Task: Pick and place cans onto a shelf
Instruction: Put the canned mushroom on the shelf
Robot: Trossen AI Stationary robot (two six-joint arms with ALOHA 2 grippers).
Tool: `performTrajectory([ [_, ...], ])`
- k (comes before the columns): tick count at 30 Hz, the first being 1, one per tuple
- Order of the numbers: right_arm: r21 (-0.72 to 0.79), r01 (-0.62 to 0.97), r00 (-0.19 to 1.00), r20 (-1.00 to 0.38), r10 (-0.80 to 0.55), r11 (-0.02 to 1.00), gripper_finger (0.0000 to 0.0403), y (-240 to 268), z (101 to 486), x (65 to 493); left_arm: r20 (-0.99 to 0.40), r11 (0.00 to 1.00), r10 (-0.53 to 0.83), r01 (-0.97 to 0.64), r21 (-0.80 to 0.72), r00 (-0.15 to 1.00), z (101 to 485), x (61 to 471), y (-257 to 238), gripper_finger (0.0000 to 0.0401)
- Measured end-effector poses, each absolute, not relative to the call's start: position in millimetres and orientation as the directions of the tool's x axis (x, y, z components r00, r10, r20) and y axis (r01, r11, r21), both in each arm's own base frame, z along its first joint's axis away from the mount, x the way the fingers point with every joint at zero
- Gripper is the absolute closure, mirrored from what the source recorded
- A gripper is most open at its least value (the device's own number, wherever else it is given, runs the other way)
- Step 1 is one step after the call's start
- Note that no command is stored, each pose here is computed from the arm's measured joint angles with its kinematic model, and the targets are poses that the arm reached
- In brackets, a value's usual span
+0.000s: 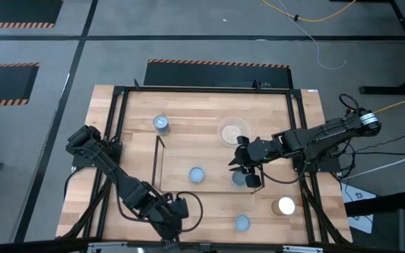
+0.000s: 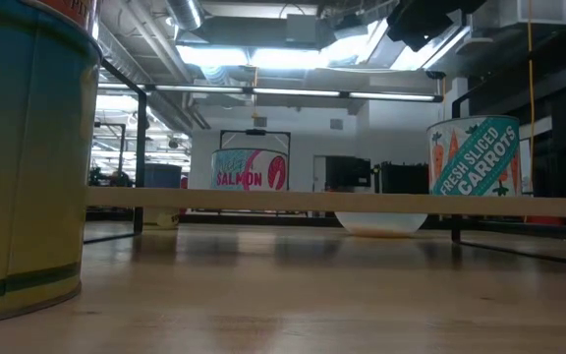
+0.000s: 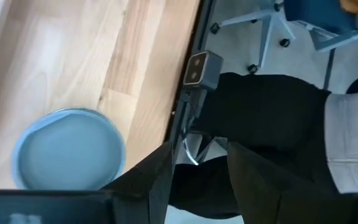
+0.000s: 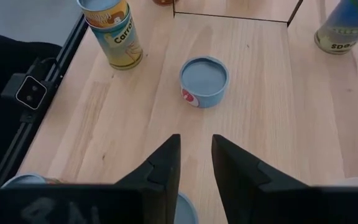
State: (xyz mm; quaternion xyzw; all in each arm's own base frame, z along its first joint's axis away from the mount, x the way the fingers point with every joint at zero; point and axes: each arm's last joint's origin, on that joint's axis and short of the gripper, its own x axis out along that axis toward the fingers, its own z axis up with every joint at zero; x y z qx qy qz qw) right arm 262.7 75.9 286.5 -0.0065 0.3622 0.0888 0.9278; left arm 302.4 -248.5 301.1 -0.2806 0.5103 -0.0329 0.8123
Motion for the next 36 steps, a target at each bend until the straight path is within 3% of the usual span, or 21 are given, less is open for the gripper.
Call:
performTrajectory([
  [11, 0.037, -0.183, 0.722, -0.673, 0.16, 0.982, 0.0307, 76, 287, 263, -0.842, 0.875, -0.225, -0.279, -0.396, 0.49, 298, 300, -243, 0.0256],
  [23, 0.037, -0.183, 0.721, -0.674, 0.159, 0.982, 0.0307, 76, 286, 263, -0.886, 0.896, -0.208, -0.283, -0.343, 0.414, 269, 308, -253, 0.0257],
  [36, 0.037, -0.183, 0.721, -0.674, 0.159, 0.982, 0.0307, 76, 286, 263, -0.901, 0.9, -0.18, -0.304, -0.313, 0.396, 266, 307, -250, 0.0257],
])
